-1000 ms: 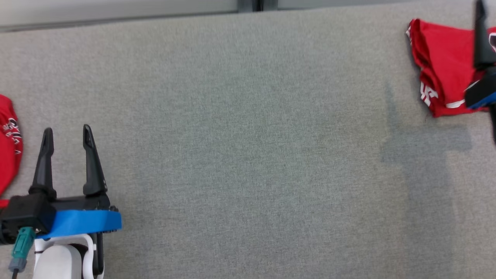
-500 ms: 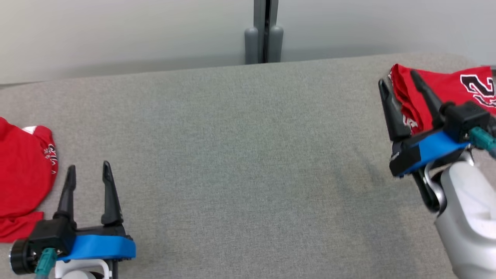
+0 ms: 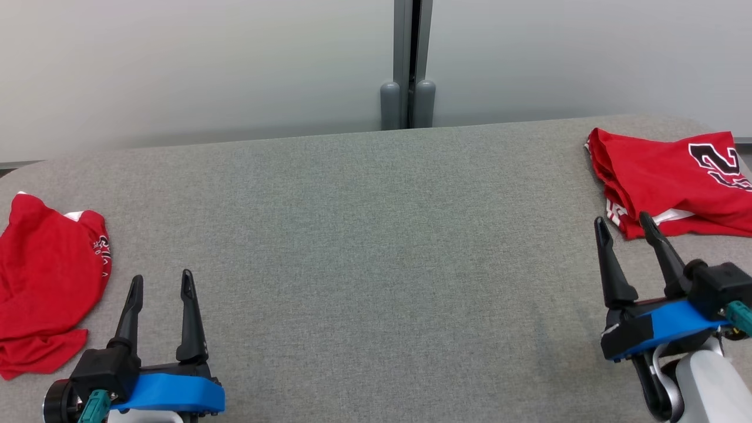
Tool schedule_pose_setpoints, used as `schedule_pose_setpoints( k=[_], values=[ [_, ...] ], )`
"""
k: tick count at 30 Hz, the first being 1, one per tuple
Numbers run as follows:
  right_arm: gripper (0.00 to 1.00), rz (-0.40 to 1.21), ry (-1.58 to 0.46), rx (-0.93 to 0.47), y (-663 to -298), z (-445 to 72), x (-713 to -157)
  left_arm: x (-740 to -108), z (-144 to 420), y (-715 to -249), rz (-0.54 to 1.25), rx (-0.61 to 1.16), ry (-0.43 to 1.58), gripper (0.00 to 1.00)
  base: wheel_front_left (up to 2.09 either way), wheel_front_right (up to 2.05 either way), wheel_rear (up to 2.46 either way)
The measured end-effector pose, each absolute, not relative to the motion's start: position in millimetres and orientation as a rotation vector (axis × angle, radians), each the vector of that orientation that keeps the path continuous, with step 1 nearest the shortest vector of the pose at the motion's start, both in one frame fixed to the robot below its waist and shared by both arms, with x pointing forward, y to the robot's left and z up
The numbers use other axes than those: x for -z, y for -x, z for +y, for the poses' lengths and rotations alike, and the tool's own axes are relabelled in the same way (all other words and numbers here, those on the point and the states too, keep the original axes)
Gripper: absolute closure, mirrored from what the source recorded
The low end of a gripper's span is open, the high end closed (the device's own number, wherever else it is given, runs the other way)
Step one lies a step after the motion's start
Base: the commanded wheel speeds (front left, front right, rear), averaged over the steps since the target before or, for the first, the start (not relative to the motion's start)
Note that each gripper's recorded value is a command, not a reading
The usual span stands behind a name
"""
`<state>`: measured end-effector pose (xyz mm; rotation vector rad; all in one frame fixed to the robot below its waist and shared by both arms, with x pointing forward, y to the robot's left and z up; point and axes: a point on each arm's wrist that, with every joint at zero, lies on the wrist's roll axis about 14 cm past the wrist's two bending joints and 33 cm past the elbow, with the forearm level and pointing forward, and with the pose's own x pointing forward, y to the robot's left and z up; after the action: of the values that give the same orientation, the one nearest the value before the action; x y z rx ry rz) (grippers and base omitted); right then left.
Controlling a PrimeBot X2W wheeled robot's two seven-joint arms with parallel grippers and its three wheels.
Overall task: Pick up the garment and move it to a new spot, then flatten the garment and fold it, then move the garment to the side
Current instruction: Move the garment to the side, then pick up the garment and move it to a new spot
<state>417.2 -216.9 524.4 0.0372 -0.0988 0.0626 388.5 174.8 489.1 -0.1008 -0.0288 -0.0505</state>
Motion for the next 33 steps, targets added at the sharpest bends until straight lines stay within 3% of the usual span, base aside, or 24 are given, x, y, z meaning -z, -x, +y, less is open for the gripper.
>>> schedule_pose_setpoints(
  k=[20,33],
  values=[
    [0.00,-0.086,-0.070,-0.120,-388.8,-168.3,-519.8,-489.6,181.4,-380.2,-0.029,0.035,0.087,0.00,0.00,0.00,0.00],
    [0.00,-0.066,-0.071,-0.094,-386.8,-172.8,-516.8,-490.1,187.2,-379.3,-0.029,0.016,0.051,0.00,0.00,0.00,0.00]
  ],
)
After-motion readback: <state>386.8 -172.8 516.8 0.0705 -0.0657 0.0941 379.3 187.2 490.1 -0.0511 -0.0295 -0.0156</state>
